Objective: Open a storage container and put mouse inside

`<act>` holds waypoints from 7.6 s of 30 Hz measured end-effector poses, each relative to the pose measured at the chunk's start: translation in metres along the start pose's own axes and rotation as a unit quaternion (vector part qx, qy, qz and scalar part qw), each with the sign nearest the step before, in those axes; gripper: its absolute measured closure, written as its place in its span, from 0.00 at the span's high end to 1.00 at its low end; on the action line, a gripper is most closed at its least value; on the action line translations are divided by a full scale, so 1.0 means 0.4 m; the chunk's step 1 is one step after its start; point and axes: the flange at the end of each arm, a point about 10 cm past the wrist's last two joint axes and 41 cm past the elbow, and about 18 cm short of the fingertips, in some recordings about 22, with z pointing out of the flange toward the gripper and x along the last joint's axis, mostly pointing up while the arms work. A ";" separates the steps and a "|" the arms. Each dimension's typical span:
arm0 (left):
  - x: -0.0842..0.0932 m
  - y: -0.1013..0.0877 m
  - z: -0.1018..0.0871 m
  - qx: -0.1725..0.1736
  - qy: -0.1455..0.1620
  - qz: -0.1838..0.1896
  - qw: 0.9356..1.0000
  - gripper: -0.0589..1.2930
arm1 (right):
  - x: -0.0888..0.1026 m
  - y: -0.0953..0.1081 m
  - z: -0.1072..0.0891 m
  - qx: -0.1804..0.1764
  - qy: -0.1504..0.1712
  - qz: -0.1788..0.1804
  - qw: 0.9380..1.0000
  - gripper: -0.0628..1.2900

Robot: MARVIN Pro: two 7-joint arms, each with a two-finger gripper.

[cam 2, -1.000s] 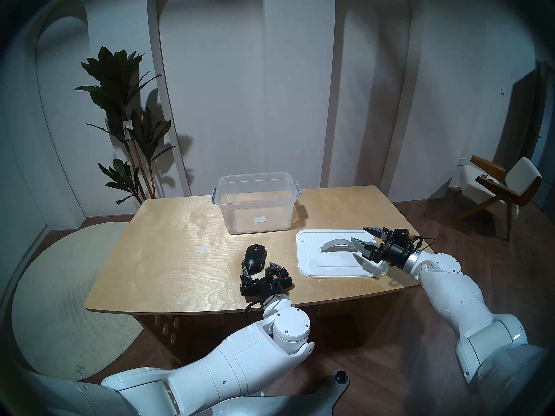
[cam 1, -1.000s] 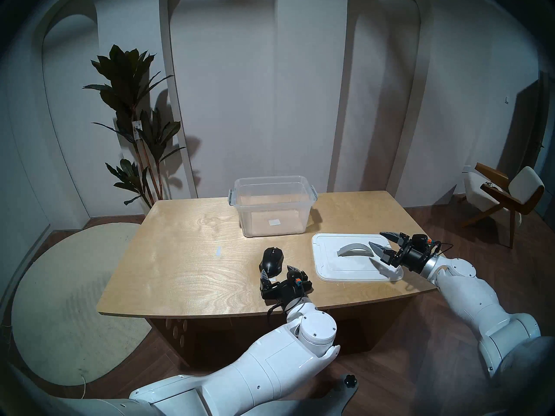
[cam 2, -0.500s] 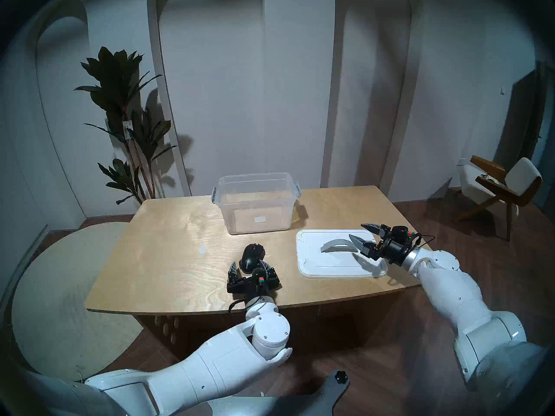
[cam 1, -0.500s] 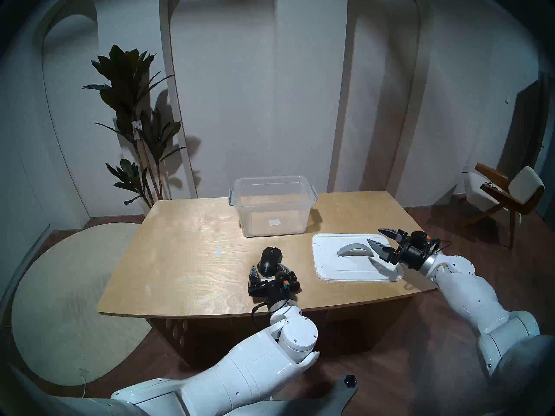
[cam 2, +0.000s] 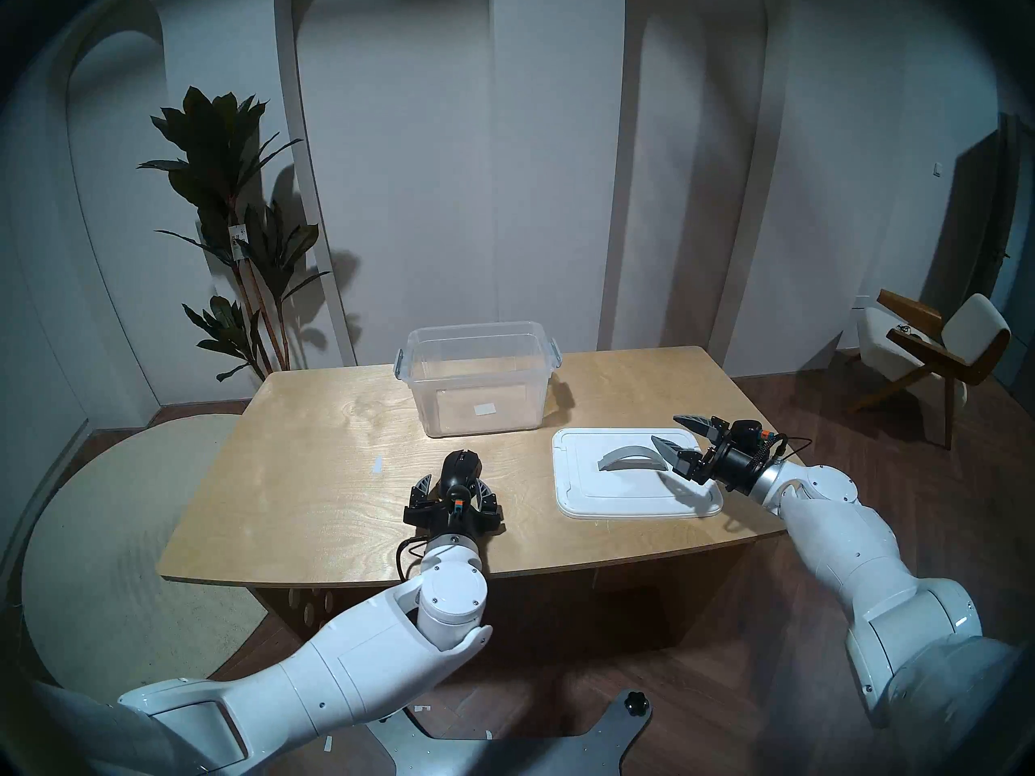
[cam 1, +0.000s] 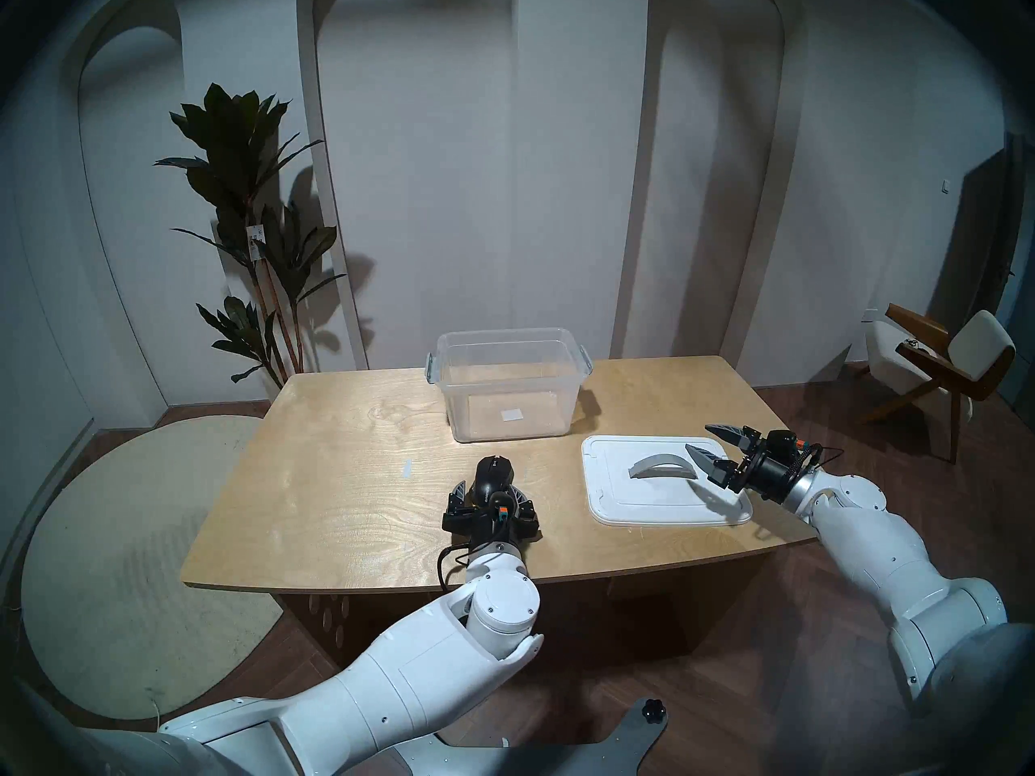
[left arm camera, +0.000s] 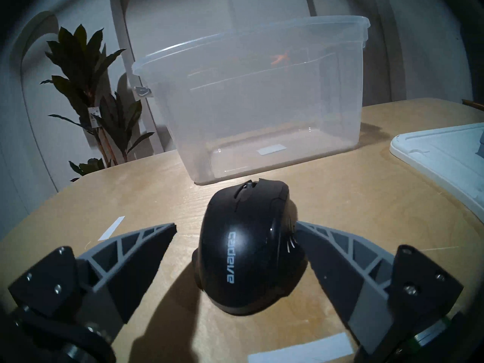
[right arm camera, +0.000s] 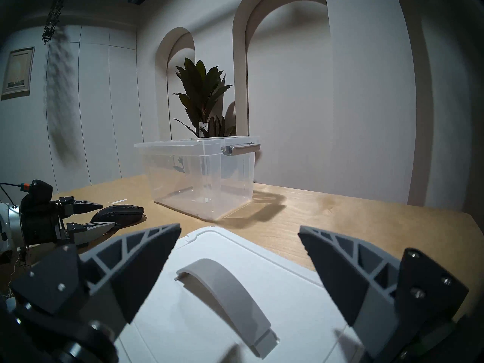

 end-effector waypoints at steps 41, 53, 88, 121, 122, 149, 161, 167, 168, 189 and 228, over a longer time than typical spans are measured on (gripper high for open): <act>0.008 -0.175 0.112 -0.152 -0.048 -0.027 0.987 0.54 | 0.001 0.007 -0.002 0.003 0.003 -0.003 1.000 0.94; 0.021 -0.277 0.025 -0.098 0.001 -0.007 0.995 0.50 | 0.000 0.006 -0.002 0.005 0.004 -0.003 1.000 0.94; 0.488 -0.355 0.025 -0.079 0.159 0.051 0.983 0.41 | 0.001 0.009 -0.001 0.002 0.005 -0.003 1.000 0.94; 0.567 -0.186 0.239 -0.167 0.022 -0.018 0.986 0.41 | -0.004 0.009 -0.003 0.000 0.003 -0.001 1.000 0.94; 0.569 -0.179 0.247 -0.168 0.016 -0.020 0.985 0.41 | -0.005 0.009 -0.003 0.000 0.003 0.000 1.000 0.94; 0.604 -0.134 0.385 -0.096 0.006 0.028 0.995 0.95 | -0.005 0.010 -0.003 -0.001 0.003 -0.001 1.000 0.94; 0.632 -0.088 0.295 -0.051 0.144 0.040 0.987 0.95 | -0.003 0.010 -0.001 -0.001 0.004 -0.001 1.000 0.94; 0.578 -0.101 0.244 -0.031 0.177 0.045 0.983 0.95 | -0.003 0.010 -0.001 0.000 0.004 -0.002 1.000 0.94; 0.573 -0.108 0.240 -0.026 0.179 0.045 0.982 0.95 | -0.003 0.010 -0.001 0.000 0.004 -0.002 1.000 0.94; 0.460 -0.318 0.111 0.080 0.240 0.005 0.968 0.95 | -0.002 0.011 0.000 0.000 0.005 -0.002 1.000 0.94; 0.381 -0.378 0.095 0.037 0.180 -0.035 0.982 0.95 | 0.000 0.011 0.001 0.001 0.006 -0.004 1.000 0.94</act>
